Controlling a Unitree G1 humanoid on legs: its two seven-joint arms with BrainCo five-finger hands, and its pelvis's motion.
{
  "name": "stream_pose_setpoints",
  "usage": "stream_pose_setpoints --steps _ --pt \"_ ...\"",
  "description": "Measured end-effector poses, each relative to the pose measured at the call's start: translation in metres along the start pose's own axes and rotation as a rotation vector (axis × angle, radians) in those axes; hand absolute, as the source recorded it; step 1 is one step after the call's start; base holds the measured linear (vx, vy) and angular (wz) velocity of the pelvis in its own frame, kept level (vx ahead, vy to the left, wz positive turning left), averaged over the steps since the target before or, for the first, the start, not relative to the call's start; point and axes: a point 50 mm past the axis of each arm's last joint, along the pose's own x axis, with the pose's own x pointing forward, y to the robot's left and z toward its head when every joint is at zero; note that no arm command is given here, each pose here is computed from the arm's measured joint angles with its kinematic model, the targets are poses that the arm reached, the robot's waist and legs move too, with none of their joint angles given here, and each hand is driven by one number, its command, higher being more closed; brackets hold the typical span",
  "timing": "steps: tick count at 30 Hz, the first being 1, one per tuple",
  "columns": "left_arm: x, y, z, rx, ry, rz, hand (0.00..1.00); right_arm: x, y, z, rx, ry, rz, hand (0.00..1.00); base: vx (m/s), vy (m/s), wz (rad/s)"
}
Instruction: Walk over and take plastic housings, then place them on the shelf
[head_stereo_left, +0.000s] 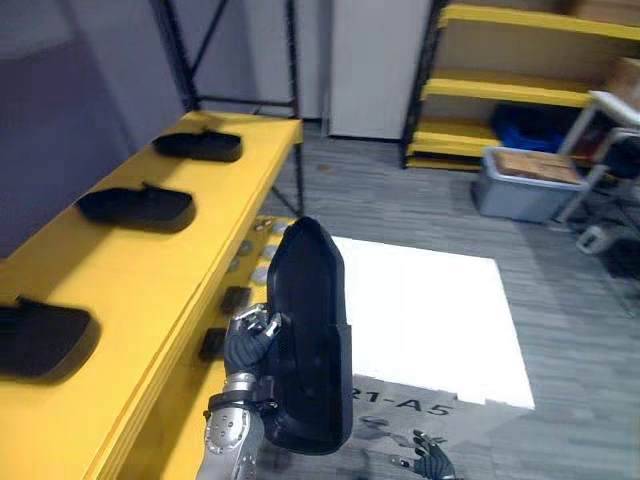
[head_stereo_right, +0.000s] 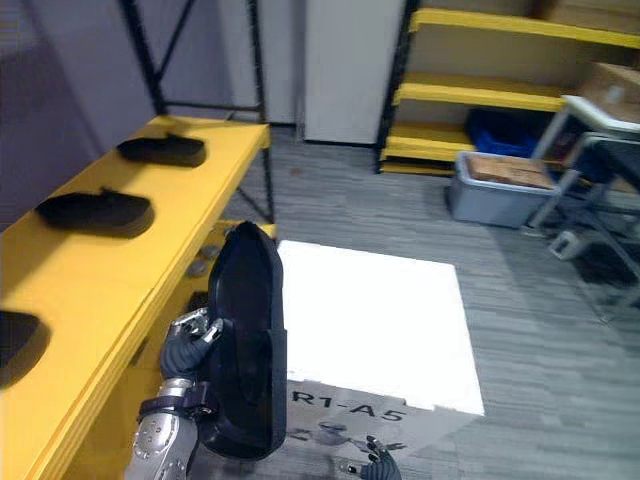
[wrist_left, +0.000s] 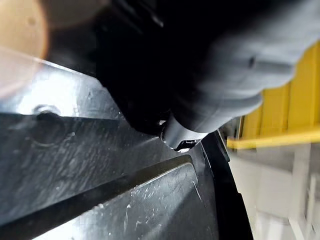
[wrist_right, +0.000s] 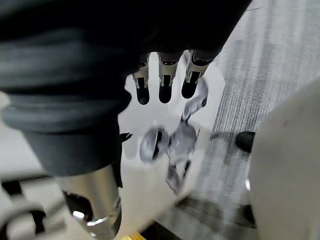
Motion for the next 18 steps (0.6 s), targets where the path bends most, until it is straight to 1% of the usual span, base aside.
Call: stream_pose_setpoints --steps 4,8,13,15,18 --pt "0.000 -0.001 0.005 -0.002 -0.025 0.006 1.00 0.003 -0.012 0.003 -0.033 0.006 -0.033 0.00 -0.08 0.079 1.56" --pt "0.000 -0.004 0.006 0.029 -0.034 -0.006 1.00 0.004 -0.027 0.002 -0.081 0.025 -0.079 0.00 0.07 0.190 1.63" --pt "0.000 -0.001 0.016 0.097 -0.087 0.006 1.00 0.010 -0.014 0.010 -0.062 0.014 -0.052 0.00 0.14 0.192 0.81" --pt "0.000 -0.002 0.023 0.137 -0.127 0.024 1.00 0.016 -0.012 0.025 -0.064 -0.019 -0.046 0.00 0.17 0.186 0.66" --pt "0.000 -0.003 0.028 0.186 -0.157 0.039 1.00 0.019 -0.010 0.033 -0.056 -0.046 -0.044 0.00 0.15 0.173 0.74"
